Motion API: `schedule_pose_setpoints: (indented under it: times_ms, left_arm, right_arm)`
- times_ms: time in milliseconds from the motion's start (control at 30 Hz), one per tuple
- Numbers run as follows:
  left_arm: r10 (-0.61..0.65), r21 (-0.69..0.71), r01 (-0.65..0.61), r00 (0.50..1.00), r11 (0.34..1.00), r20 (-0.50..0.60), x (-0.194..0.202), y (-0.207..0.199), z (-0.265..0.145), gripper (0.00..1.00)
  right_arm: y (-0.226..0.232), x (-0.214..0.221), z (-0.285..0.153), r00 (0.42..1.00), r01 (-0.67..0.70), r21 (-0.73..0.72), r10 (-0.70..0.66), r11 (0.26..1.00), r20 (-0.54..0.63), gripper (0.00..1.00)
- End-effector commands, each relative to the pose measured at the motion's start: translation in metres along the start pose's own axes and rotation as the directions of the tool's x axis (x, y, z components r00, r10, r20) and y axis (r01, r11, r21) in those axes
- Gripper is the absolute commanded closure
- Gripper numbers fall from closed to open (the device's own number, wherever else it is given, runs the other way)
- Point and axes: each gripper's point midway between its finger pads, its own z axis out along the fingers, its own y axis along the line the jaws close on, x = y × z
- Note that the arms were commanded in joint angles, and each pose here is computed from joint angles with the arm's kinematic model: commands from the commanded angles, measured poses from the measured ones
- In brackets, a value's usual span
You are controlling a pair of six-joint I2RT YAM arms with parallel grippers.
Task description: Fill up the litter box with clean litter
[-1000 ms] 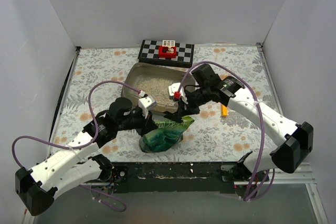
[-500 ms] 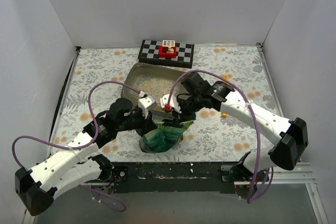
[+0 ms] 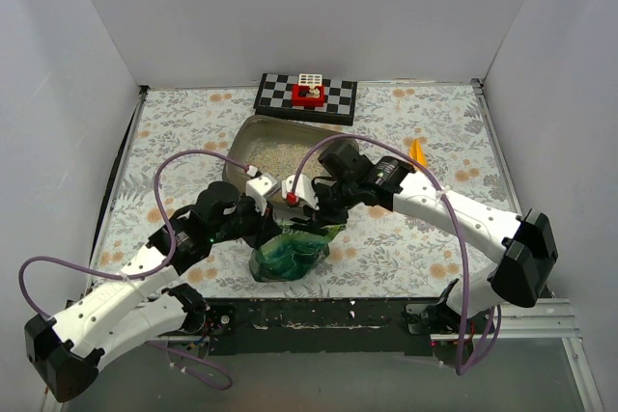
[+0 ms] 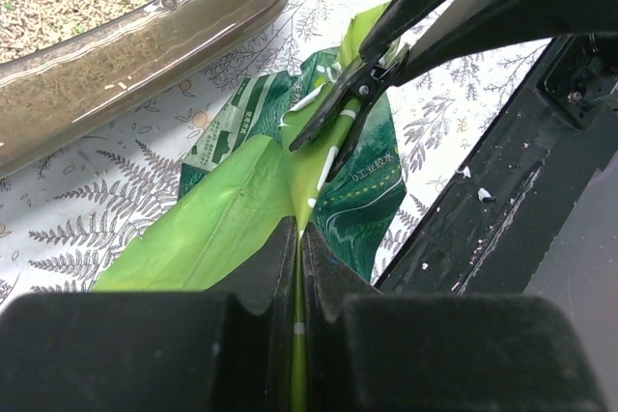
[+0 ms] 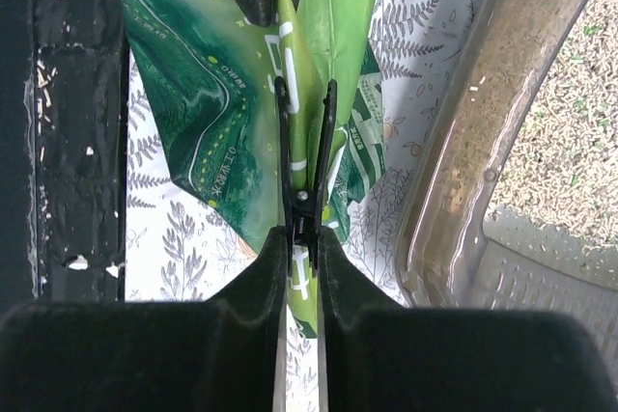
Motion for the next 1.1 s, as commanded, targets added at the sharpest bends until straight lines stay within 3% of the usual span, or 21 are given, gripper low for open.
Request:
schedule_pose_setpoints:
  times_ms: [0,67,167,200,267,500,600,733,833,933,967,1000,1033,1067]
  left_arm:
    - [0.075,0.026,-0.080,0.985,0.996,0.158,-0.042,-0.011,-0.014,1.00]
    - [0.076,0.025,-0.081,0.984,0.996,0.160,-0.043,-0.012,-0.015,1.00]
    - [0.074,0.026,-0.080,0.982,0.996,0.173,-0.046,-0.013,-0.017,1.00]
    - [0.074,0.026,-0.080,0.982,0.996,0.173,-0.045,-0.013,-0.018,1.00]
    - [0.074,0.023,-0.079,0.981,0.997,0.178,-0.046,-0.013,-0.019,1.00]
    - [0.066,0.009,-0.068,0.982,0.998,0.178,-0.045,-0.010,-0.019,1.00]
    - [0.062,0.002,-0.064,0.982,0.998,0.177,-0.047,-0.009,-0.018,0.97]
    - [0.060,-0.029,-0.055,0.977,0.998,0.205,-0.060,-0.006,-0.022,0.82]
    - [0.069,-0.054,-0.058,0.968,0.997,0.240,-0.073,-0.004,-0.028,0.65]
    - [0.079,-0.077,-0.060,0.958,0.995,0.277,-0.092,-0.005,-0.037,0.50]
    - [0.079,-0.079,-0.059,0.955,0.995,0.285,-0.097,-0.006,-0.040,0.38]
    - [0.082,-0.082,-0.060,0.951,0.995,0.299,-0.105,-0.007,-0.044,0.15]
    - [0.082,-0.084,-0.059,0.949,0.995,0.306,-0.111,-0.008,-0.047,0.02]
    - [0.082,-0.089,-0.056,0.944,0.994,0.321,-0.119,-0.009,-0.051,0.02]
  right_arm:
    - [0.016,0.050,0.018,0.970,-0.156,0.001,0.153,0.988,-0.188,0.81]
    - [0.015,0.048,0.016,0.970,-0.164,0.013,0.164,0.986,-0.179,0.74]
    - [0.014,0.045,0.010,0.970,-0.169,0.032,0.172,0.985,-0.174,0.54]
    - [0.012,0.044,0.008,0.970,-0.168,0.047,0.173,0.985,-0.171,0.45]
    - [0.007,0.042,0.000,0.970,-0.166,0.094,0.179,0.982,-0.161,0.14]
    - [-0.014,0.008,-0.044,0.988,-0.152,0.292,0.153,0.944,0.021,0.08]
    - [-0.027,-0.010,-0.074,0.978,-0.198,0.415,0.153,0.888,0.140,0.07]
    - [-0.041,-0.019,-0.122,0.925,-0.371,0.556,0.241,0.744,0.295,0.06]
    - [-0.041,-0.021,-0.145,0.879,-0.472,0.581,0.298,0.664,0.373,0.06]
    - [-0.034,-0.019,-0.155,0.854,-0.513,0.569,0.318,0.642,0.411,0.05]
    - [-0.033,-0.019,-0.159,0.839,-0.537,0.566,0.323,0.626,0.438,0.05]
    - [-0.032,-0.016,-0.160,0.821,-0.563,0.563,0.336,0.605,0.461,0.05]
    - [-0.033,-0.016,-0.164,0.800,-0.594,0.561,0.350,0.577,0.488,0.05]
    - [-0.034,-0.016,-0.169,0.779,-0.622,0.561,0.366,0.546,0.509,0.05]
